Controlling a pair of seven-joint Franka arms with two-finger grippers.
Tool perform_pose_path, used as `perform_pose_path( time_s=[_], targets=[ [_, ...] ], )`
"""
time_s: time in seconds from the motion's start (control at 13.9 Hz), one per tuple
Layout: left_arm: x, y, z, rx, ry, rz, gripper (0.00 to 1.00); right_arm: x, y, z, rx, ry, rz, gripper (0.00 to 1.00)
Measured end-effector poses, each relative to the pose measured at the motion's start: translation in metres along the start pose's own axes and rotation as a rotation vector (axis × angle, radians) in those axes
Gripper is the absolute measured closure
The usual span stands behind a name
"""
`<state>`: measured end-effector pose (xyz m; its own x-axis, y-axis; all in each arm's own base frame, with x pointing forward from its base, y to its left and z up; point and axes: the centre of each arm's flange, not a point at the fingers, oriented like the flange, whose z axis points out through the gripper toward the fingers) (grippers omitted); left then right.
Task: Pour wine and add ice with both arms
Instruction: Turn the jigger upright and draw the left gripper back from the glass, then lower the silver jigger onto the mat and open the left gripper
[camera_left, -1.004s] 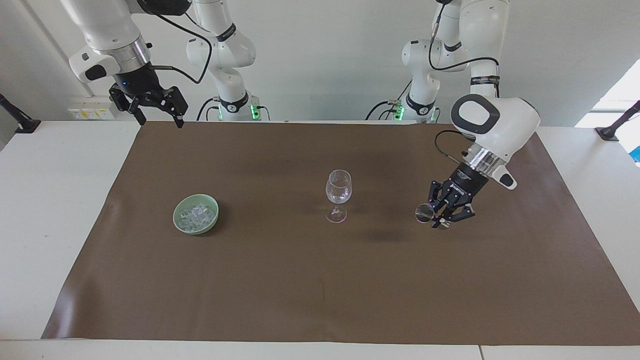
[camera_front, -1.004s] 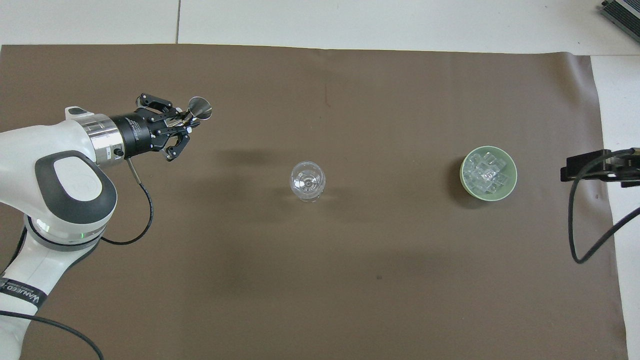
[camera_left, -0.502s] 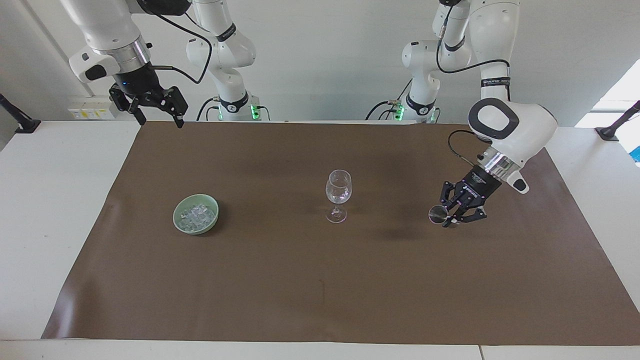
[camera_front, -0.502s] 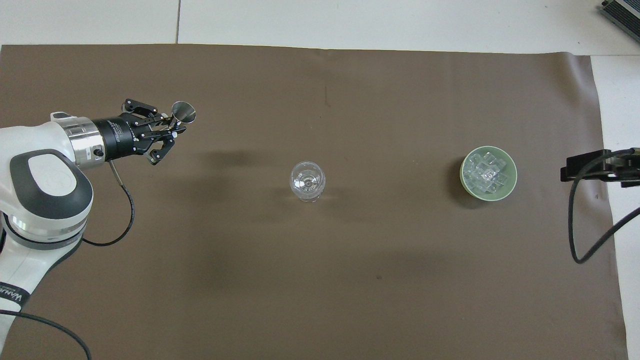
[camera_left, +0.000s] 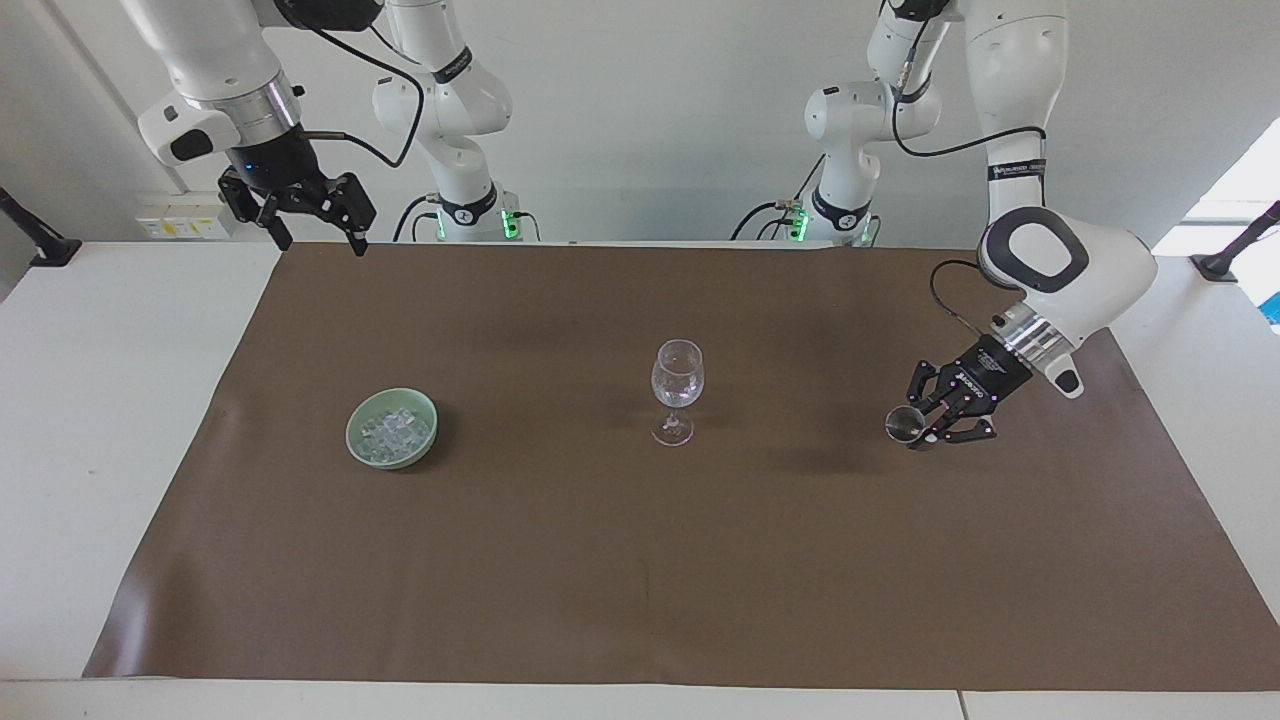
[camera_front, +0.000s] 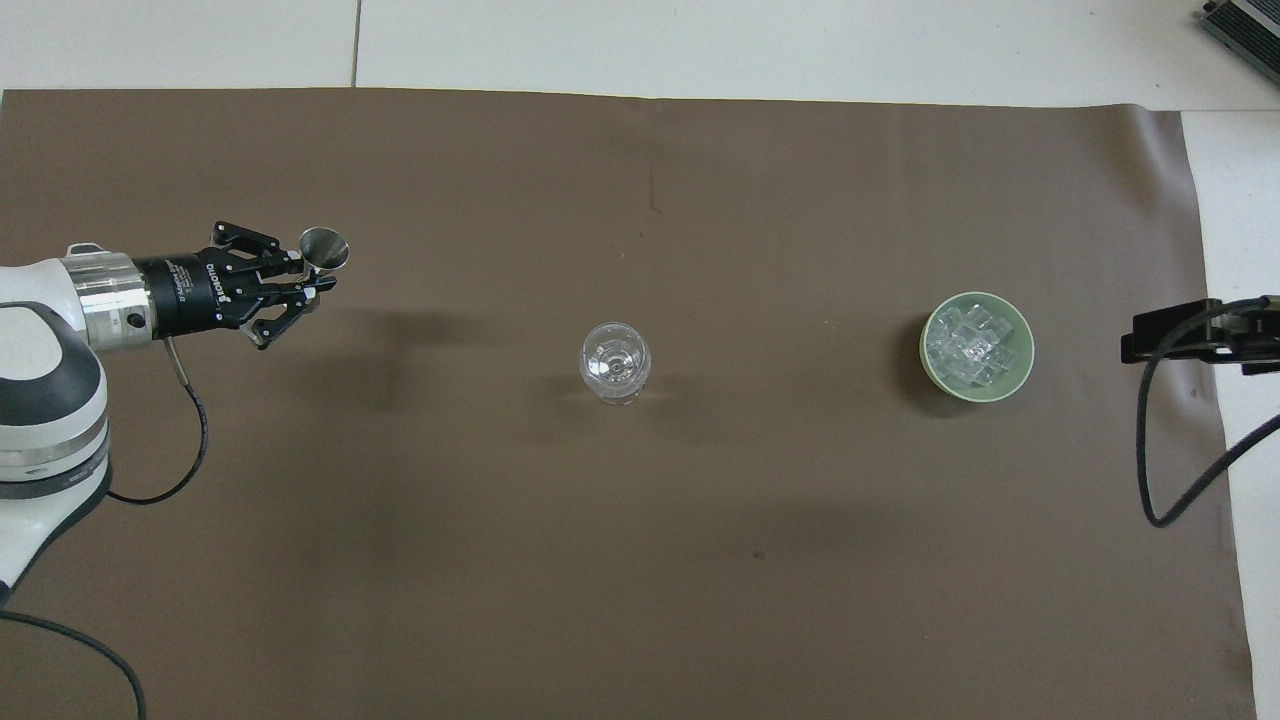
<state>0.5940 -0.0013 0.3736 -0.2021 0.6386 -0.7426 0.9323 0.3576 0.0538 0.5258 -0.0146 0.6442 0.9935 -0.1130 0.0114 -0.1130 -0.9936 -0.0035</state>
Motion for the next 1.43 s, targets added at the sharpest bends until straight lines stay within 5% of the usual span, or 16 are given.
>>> perform_pose_path(
  time_s=[0.57, 1.43],
  targets=[
    [0.054, 0.006, -0.021, 0.066, -0.118, 0.125, 0.78, 0.0, 0.0, 0.0, 0.0, 0.0, 0.0, 0.0],
    [0.126, 0.011, -0.037, 0.036, -0.299, 0.161, 0.78, 0.0, 0.0, 0.0, 0.0, 0.0, 0.0, 0.0]
  ],
)
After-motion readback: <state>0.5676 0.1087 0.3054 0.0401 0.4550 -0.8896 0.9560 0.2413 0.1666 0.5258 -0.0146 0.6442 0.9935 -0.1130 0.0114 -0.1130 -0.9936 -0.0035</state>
